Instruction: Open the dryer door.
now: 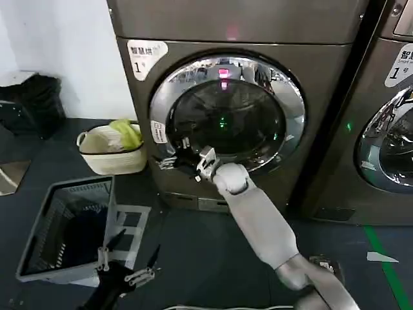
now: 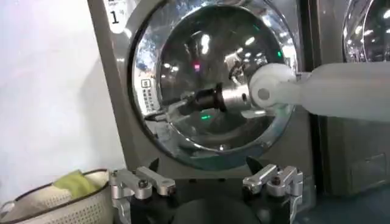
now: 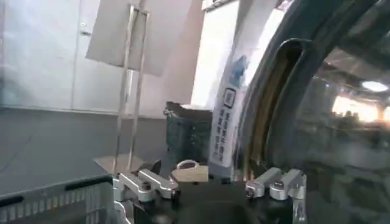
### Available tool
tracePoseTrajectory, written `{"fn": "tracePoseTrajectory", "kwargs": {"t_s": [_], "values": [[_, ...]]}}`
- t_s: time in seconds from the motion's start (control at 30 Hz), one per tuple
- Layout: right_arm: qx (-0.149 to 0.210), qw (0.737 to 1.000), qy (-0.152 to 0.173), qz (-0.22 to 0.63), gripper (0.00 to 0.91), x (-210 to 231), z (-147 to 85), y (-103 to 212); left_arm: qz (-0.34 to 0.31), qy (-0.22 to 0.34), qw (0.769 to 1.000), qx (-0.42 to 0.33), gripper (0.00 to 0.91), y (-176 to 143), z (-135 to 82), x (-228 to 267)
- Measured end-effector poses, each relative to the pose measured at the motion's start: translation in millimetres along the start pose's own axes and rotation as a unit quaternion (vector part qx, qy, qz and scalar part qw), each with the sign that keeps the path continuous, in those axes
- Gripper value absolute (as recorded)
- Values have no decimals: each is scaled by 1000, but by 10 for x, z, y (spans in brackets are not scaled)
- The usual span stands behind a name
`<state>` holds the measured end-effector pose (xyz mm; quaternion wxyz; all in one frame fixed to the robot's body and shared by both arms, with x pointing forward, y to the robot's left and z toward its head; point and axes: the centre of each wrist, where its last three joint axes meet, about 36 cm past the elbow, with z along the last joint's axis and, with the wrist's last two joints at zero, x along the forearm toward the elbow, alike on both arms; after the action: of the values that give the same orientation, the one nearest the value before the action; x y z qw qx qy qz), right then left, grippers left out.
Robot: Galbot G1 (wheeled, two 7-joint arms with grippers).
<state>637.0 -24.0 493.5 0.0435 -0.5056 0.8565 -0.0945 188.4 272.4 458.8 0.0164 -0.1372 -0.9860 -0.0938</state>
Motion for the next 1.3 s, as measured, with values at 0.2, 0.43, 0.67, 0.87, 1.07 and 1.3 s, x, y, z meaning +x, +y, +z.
{"fn": "tracePoseTrajectory", "kwargs": {"t_s": [0.2, 0.43, 0.67, 0.87, 1.07, 1.3], "values": [[-15, 999, -10, -28, 907, 79, 17, -66, 0, 0, 1000, 0, 907, -2, 2, 0], [-18, 998, -16, -61, 907, 213, 61, -109, 0, 0, 1000, 0, 907, 2, 7, -2], [-20, 997, -19, -75, 907, 293, 104, -54, 2, 2, 1000, -2, 907, 16, 19, -4], [-24, 994, -26, -108, 907, 371, 118, -34, 1, 2, 1000, -2, 907, 24, 27, -5], [-33, 989, -36, -141, 907, 439, 131, -70, 1, 4, 1000, -3, 907, 45, 46, -8], [-28, 983, -34, -178, 907, 604, 180, -111, 1, 4, 1000, -5, 907, 63, 43, -7]]}}
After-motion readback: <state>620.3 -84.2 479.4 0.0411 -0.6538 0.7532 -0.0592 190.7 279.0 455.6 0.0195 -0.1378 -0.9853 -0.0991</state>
